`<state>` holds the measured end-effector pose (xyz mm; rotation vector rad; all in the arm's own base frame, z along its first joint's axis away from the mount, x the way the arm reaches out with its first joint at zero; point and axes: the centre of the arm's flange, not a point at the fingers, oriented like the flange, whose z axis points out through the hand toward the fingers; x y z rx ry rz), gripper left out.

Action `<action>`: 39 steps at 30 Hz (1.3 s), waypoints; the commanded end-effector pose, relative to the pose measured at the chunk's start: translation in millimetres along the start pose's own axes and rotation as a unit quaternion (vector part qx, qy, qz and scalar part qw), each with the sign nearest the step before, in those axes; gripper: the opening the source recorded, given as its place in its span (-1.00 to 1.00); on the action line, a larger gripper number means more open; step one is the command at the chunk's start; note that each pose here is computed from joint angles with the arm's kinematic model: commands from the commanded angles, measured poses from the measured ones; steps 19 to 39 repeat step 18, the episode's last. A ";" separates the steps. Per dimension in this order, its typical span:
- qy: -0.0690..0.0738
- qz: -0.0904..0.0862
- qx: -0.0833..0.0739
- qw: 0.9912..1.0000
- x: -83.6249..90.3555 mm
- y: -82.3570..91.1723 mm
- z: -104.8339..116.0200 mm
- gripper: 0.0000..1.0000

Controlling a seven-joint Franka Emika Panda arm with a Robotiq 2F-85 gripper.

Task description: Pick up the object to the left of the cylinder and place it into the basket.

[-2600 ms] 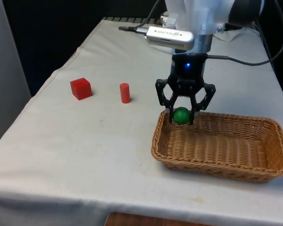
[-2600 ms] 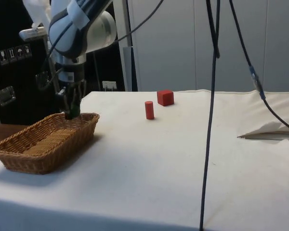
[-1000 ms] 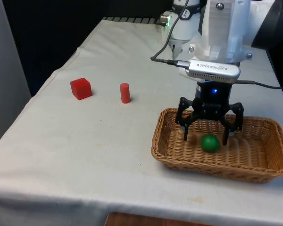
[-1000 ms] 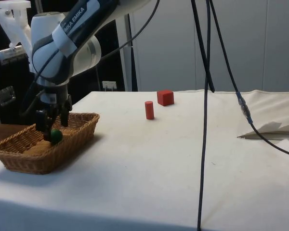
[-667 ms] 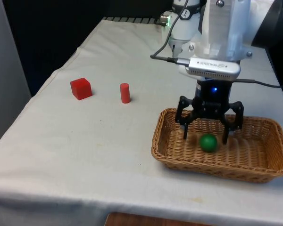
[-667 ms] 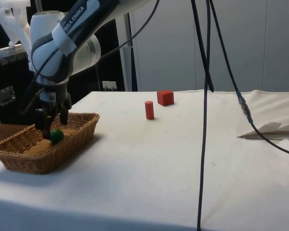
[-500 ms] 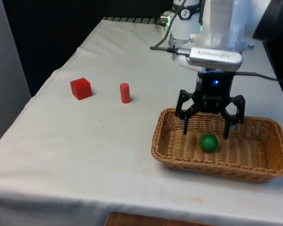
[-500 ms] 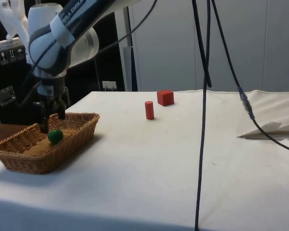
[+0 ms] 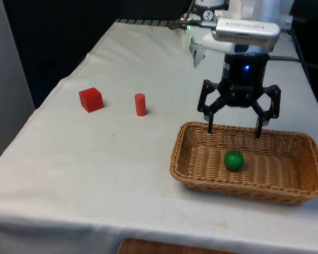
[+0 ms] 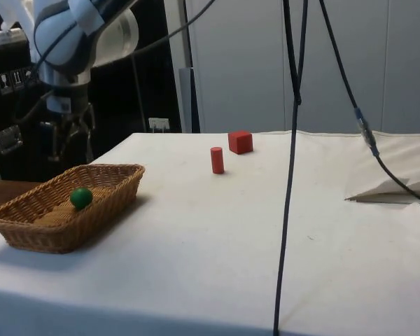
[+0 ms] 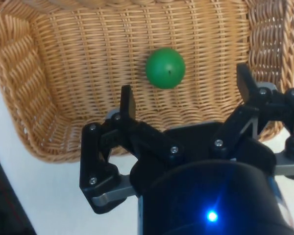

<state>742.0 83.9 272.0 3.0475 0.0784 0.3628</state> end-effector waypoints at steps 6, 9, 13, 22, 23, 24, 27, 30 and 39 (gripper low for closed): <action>0.001 -0.001 -0.001 1.000 4.1 2.3 -26.4 1.00; 0.002 -0.003 0.003 1.000 5.8 2.1 -28.1 1.00; 0.003 -0.003 0.001 1.000 7.8 4.1 -48.0 1.00; 0.003 -0.006 0.007 1.000 10.2 4.8 -59.0 1.00; 0.003 -0.006 0.007 1.000 10.2 4.8 -59.0 1.00; 0.003 -0.006 0.007 1.000 10.2 4.8 -59.0 1.00; 0.003 -0.006 0.007 1.000 10.2 4.8 -59.0 1.00; 0.003 -0.006 0.007 1.000 10.2 4.8 -59.0 1.00; 0.003 -0.006 0.007 1.000 10.2 4.8 -59.0 1.00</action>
